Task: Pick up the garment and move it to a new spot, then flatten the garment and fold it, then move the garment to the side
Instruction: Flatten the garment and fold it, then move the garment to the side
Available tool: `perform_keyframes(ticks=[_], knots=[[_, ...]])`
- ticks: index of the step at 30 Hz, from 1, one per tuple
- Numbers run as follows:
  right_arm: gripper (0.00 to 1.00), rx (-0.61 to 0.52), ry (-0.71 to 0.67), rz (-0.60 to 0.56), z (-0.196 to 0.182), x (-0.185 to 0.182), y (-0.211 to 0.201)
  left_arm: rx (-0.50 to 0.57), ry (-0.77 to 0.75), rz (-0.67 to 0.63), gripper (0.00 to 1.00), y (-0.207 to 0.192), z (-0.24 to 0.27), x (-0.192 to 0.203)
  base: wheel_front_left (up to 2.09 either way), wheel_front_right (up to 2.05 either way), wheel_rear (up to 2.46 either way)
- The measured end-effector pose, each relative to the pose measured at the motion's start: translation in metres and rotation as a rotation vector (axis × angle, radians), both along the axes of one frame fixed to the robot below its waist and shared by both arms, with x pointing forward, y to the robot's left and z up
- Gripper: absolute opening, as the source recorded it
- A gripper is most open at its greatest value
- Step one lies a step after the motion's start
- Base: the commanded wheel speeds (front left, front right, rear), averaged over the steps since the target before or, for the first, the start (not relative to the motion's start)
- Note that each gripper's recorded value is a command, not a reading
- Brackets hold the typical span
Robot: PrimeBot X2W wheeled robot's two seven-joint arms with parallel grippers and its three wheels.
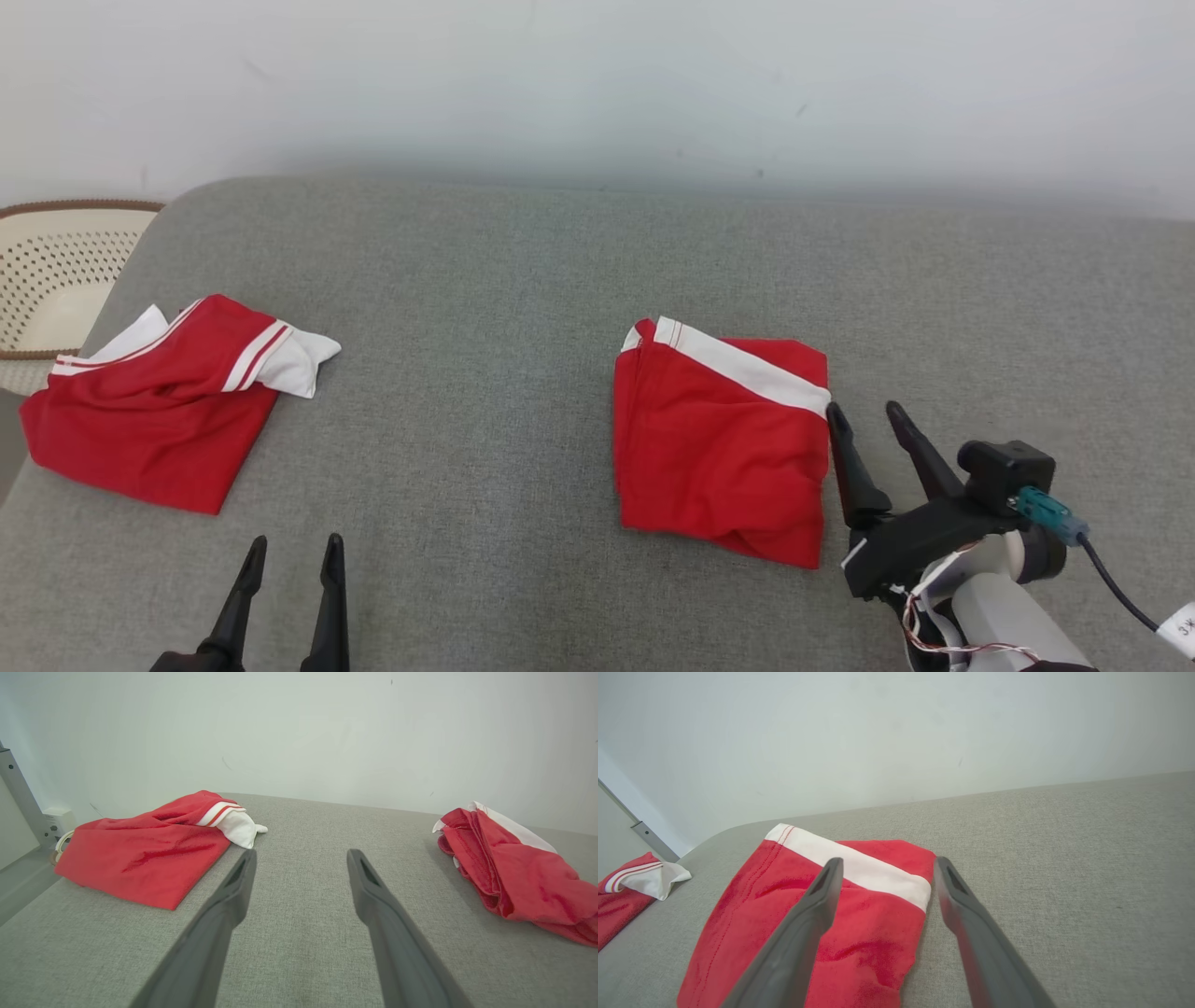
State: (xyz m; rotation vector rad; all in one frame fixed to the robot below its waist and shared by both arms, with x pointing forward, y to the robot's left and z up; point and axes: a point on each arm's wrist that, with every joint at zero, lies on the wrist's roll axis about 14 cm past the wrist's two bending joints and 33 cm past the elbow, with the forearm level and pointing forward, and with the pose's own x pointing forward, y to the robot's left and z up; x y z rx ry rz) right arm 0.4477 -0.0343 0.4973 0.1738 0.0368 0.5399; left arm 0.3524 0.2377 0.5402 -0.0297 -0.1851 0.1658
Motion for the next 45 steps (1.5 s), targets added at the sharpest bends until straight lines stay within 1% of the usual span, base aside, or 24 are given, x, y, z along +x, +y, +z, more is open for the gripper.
perform_keyframes(ticks=[2, 4, 6, 8, 11, 21, 27, 31, 36, 40, 41, 42, 43, 44, 45], knots=[[1.0, -0.004, 0.006, -0.024, 0.0, 0.001, -0.01, 0.003, -0.005, 0.004, 1.0, 0.001, 0.002, -0.002, 0.0, 0.0, 0.0], [1.0, -0.013, 0.041, -0.039, -0.01, -0.001, -0.016, 0.006, -0.011, 0.002, 1.0, 0.002, 0.004, -0.003, 0.0, 0.0, 0.0], [1.0, -0.032, 0.09, -0.043, -0.025, -0.005, -0.021, 0.01, -0.015, 0.004, 1.0, 0.003, 0.005, -0.004, 0.0, 0.0, 0.0], [1.0, -0.026, 0.115, -0.049, -0.027, -0.003, -0.022, 0.01, -0.015, 0.004, 1.0, 0.002, 0.005, -0.006, 0.0, 0.0, 0.0], [1.0, -0.052, 0.157, -0.041, -0.033, 0.003, -0.023, 0.009, -0.017, 0.002, 1.0, 0.001, 0.005, -0.009, 0.0, 0.0, 0.0], [1.0, -0.069, 0.291, 0.0, -0.053, 0.012, -0.009, 0.009, 0.002, 0.016, 1.0, 0.006, 0.0, -0.01, 0.0, 0.0, 0.0], [1.0, -0.111, 0.392, 0.03, -0.065, 0.017, -0.003, 0.004, 0.013, 0.023, 1.0, 0.008, -0.004, -0.01, 0.0, 0.0, 0.0], [1.0, -0.111, 0.417, 0.033, -0.069, 0.021, -0.002, 0.001, 0.018, 0.029, 1.0, 0.008, -0.005, -0.009, 0.0, 0.0, 0.0], [1.0, -0.112, 0.49, 0.061, -0.082, 0.013, 0.005, -0.005, 0.024, 0.035, 1.0, 0.01, -0.007, -0.007, 0.0, 0.0, 0.0], [1.0, -0.101, 0.514, 0.087, -0.086, 0.008, 0.012, -0.01, 0.03, 0.038, 1.0, 0.01, -0.009, -0.006, 0.0, 0.0, 0.0], [0.88, -0.097, 0.519, 0.093, -0.087, 0.007, 0.013, -0.01, 0.031, 0.039, 1.0, 0.01, -0.01, -0.005, 0.0, 0.0, 0.0], [0.51, -0.094, 0.524, 0.099, -0.088, 0.006, 0.015, -0.01, 0.033, 0.037, 1.0, 0.009, -0.01, -0.004, 0.0, 0.0, 0.0], [0.19, -0.091, 0.527, 0.103, -0.088, 0.005, 0.016, -0.01, 0.033, 0.035, 1.0, 0.009, -0.01, -0.003, 0.0, 0.0, 0.0], [0.0, -0.092, 0.527, 0.11, -0.089, 0.003, 0.017, -0.01, 0.033, 0.034, 1.0, 0.008, -0.01, -0.002, 0.0, 0.0, 0.0], [0.0, -0.09, 0.526, 0.116, -0.089, 0.002, 0.019, -0.011, 0.032, 0.032, 1.0, 0.008, -0.01, -0.001, 0.0, 0.0, 0.0]])
